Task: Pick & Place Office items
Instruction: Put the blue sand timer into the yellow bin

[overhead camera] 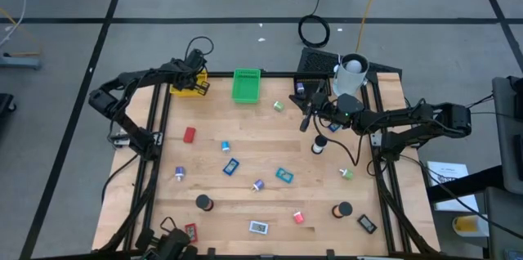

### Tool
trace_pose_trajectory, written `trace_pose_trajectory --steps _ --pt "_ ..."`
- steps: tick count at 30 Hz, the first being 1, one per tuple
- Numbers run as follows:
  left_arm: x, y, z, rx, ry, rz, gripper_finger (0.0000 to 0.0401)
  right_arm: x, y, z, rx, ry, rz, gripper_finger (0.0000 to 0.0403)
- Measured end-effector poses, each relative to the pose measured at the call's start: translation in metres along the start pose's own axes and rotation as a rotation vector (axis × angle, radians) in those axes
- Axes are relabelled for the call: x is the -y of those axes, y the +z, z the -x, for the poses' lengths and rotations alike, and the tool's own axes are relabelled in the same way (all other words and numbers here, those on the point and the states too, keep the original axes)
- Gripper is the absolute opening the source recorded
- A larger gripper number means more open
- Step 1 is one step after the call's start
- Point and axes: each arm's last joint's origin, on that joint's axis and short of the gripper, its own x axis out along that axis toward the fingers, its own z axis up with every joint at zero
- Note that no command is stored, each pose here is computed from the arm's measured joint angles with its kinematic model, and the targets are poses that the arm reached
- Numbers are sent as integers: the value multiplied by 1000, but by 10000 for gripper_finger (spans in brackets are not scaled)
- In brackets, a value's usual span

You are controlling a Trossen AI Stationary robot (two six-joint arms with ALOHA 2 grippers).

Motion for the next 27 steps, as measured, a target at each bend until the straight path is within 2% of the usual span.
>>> trace_pose_trajectory --steps 19,27 --pt "-2 1 0 23 77 108 7 0 0 0 0 0 0 4" --pt "-3 -2 8 5 69 28 3 0 0 0 0 0 0 4"
